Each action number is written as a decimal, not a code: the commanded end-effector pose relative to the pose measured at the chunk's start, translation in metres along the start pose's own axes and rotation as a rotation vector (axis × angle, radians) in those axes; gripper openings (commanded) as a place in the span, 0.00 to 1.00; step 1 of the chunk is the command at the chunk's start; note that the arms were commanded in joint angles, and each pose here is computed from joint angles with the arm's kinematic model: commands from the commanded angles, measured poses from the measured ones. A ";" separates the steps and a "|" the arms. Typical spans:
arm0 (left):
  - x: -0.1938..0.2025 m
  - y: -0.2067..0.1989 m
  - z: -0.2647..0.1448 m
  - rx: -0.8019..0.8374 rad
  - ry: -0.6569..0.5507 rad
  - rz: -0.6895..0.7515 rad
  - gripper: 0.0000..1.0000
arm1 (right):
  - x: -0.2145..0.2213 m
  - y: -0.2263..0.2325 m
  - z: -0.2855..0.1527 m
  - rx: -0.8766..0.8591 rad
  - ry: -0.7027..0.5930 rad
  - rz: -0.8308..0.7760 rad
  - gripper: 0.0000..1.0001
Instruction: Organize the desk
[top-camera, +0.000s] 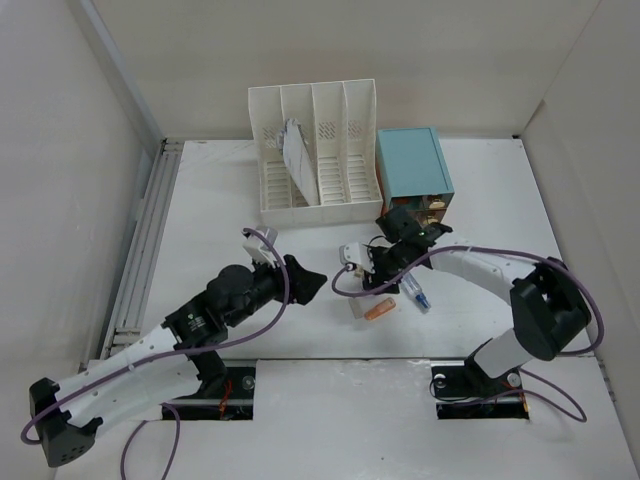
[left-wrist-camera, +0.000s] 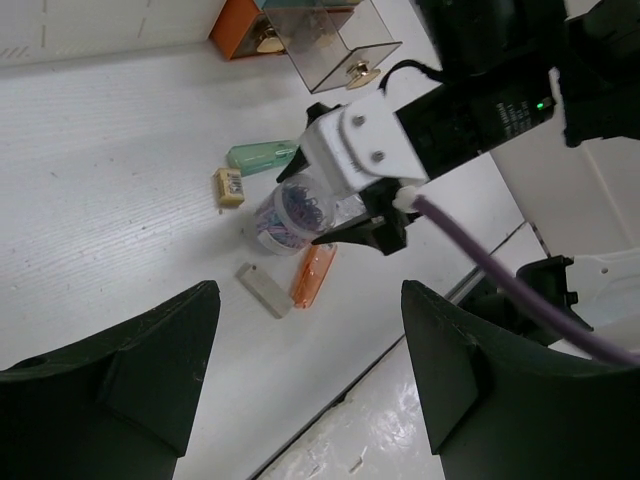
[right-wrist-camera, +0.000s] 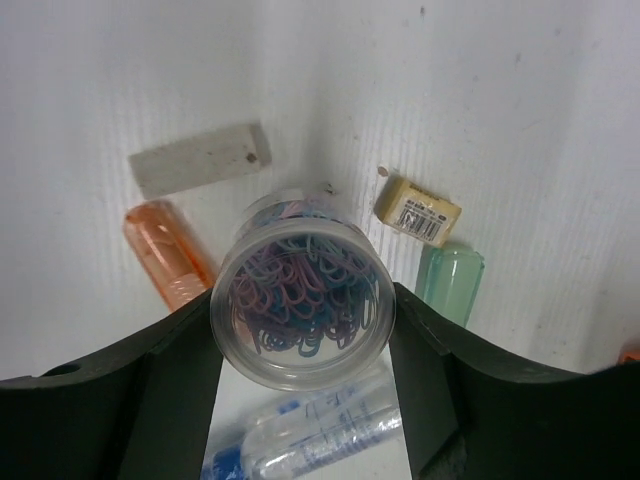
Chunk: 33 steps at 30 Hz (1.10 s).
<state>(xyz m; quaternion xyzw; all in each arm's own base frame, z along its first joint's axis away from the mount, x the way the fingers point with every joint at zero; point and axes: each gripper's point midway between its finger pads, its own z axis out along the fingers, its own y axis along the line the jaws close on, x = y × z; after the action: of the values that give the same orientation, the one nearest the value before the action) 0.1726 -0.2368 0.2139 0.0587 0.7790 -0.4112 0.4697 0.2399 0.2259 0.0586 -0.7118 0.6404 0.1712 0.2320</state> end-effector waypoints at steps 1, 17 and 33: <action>-0.016 -0.011 -0.005 0.027 -0.042 0.000 0.71 | -0.056 0.003 -0.042 -0.009 -0.162 -0.073 0.37; -0.020 -0.021 0.000 0.056 -0.030 0.018 0.71 | -0.075 -0.115 -0.162 0.679 -0.185 0.145 0.36; -0.019 -0.021 0.002 0.055 -0.029 0.018 0.71 | -0.007 -0.160 -0.180 0.820 -0.061 0.424 0.36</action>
<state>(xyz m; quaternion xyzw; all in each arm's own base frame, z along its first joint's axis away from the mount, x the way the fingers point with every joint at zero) 0.1734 -0.2416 0.2026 0.0699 0.7934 -0.3984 0.4548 0.3745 0.1458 0.1975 -0.4403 0.7864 -0.0205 0.4327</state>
